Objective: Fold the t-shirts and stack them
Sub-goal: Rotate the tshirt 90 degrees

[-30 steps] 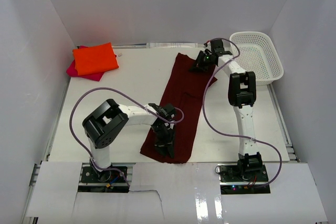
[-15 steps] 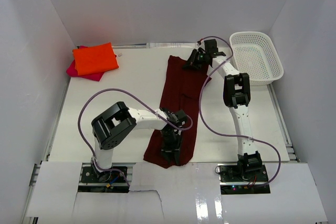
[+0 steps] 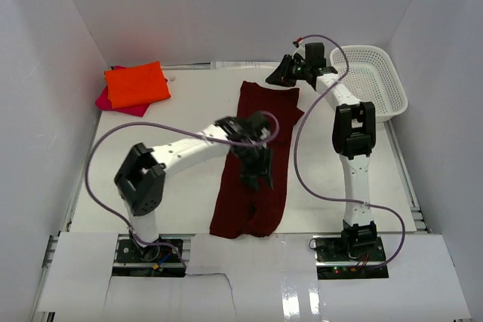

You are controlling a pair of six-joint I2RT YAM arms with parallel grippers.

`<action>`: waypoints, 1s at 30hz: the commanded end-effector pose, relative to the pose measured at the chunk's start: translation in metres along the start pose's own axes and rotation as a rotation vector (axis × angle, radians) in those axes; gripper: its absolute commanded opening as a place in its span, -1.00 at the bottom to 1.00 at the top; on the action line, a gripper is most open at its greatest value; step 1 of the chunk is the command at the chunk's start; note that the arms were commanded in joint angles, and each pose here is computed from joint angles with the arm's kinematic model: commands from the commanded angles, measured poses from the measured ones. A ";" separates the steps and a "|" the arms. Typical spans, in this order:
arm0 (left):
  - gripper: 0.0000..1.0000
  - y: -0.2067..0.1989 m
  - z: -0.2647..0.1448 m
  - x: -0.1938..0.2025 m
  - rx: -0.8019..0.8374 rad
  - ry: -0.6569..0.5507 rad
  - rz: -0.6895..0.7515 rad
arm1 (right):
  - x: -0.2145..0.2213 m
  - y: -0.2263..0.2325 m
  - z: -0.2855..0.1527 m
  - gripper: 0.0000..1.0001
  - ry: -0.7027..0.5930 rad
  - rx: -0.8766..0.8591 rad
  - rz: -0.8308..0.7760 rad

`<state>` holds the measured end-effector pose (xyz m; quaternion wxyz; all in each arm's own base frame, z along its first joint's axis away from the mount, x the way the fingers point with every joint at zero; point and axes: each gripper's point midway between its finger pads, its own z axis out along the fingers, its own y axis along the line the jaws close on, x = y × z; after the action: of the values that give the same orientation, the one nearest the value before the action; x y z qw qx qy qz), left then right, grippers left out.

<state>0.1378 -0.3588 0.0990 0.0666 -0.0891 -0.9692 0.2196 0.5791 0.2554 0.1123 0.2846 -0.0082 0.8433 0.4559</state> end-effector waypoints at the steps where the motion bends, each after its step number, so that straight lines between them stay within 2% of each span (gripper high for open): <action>1: 0.15 0.012 -0.115 -0.061 0.107 -0.313 -0.015 | -0.046 0.079 -0.069 -0.47 -0.135 -0.095 -0.182; 2: 0.15 0.028 -0.134 -0.078 0.118 -0.359 -0.056 | -0.053 0.097 -0.093 -0.46 -0.177 -0.088 -0.215; 5: 0.16 0.044 -0.172 -0.101 0.122 -0.449 -0.034 | -0.040 0.094 -0.125 -0.42 -0.207 -0.004 -0.236; 10: 0.16 0.056 -0.184 -0.142 0.100 -0.555 0.031 | 0.000 0.058 -0.154 -0.41 -0.155 0.220 -0.210; 12: 0.12 0.058 -0.171 -0.159 0.109 -0.556 0.068 | 0.024 0.043 -0.159 -0.44 -0.114 0.267 -0.188; 14: 0.07 0.048 -0.170 -0.179 0.148 -0.606 0.129 | 0.045 0.027 -0.162 -0.46 -0.087 0.313 -0.161; 20: 0.04 0.014 -0.163 -0.228 0.272 -0.657 0.275 | 0.075 0.007 -0.164 -0.50 -0.035 0.374 -0.133; 24: 0.03 0.014 -0.133 -0.256 0.278 -0.620 0.301 | 0.087 -0.007 -0.159 -0.50 0.004 0.400 -0.111; 27: 0.03 0.013 -0.124 -0.269 0.282 -0.614 0.309 | 0.094 -0.012 -0.155 -0.51 0.024 0.401 -0.098; 30: 0.03 0.019 -0.098 -0.278 0.281 -0.570 0.301 | 0.104 -0.022 -0.146 -0.53 0.058 0.409 -0.084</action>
<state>0.4238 -0.3449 0.1419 -0.2144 -0.1281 -0.9015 0.3534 0.4276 0.1530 0.1221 0.2836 0.0090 0.9201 0.2700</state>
